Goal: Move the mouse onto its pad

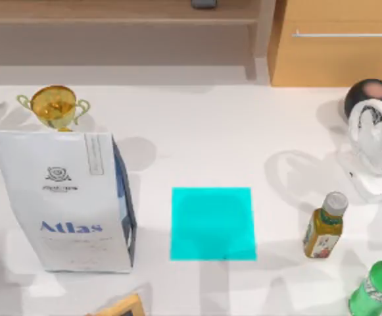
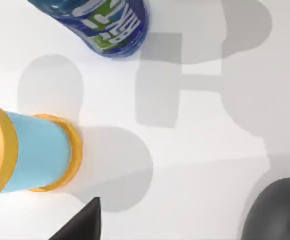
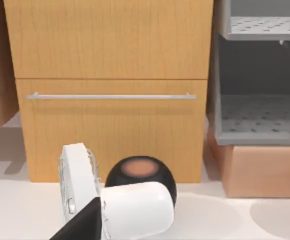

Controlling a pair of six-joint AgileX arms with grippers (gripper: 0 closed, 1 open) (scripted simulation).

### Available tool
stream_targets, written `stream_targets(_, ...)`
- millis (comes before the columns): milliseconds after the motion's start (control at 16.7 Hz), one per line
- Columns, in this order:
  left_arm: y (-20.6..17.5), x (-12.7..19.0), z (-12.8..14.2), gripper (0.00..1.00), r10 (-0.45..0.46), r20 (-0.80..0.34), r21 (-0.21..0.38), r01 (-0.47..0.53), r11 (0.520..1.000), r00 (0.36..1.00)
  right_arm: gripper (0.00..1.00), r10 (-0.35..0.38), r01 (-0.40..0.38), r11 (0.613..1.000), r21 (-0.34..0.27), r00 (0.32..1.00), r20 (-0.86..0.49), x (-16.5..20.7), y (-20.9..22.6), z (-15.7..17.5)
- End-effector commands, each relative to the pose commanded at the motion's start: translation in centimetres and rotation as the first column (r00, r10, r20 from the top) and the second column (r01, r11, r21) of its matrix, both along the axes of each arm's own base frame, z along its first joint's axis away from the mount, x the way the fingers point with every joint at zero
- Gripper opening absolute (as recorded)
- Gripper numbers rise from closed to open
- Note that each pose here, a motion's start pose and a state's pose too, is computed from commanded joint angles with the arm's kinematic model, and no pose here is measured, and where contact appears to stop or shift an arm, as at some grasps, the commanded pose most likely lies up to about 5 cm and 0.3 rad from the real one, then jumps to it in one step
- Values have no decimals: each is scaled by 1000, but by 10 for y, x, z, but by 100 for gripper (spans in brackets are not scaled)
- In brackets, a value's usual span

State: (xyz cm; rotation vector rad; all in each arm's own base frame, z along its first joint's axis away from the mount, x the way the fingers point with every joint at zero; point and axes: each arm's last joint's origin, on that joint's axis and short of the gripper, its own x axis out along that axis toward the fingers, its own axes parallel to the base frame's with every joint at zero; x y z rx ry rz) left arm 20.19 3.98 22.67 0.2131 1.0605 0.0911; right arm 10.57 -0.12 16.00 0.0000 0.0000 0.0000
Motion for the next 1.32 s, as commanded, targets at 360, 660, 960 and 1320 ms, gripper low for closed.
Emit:
stream_targets(360, 3, 30, -31, 100, -121, -448, -150, 58, 987, 886, 100, 0, 0, 1000, 0, 1000, 0, 0, 0, 0)
stream_targets(660, 2, 31, -34, 100, -146, -491, -180, 64, 982, 859, 100, 0, 0, 1000, 0, 1000, 0, 0, 0, 0)
stream_targets(960, 2, 32, -44, 100, -145, -494, -180, 62, 982, 857, 100, 0, 0, 1000, 0, 1000, 0, 0, 0, 0)
stream_targets(1320, 3, 36, -107, 100, -144, -486, -177, 64, 982, 862, 100, 0, 0, 1000, 0, 1000, 0, 0, 0, 0)
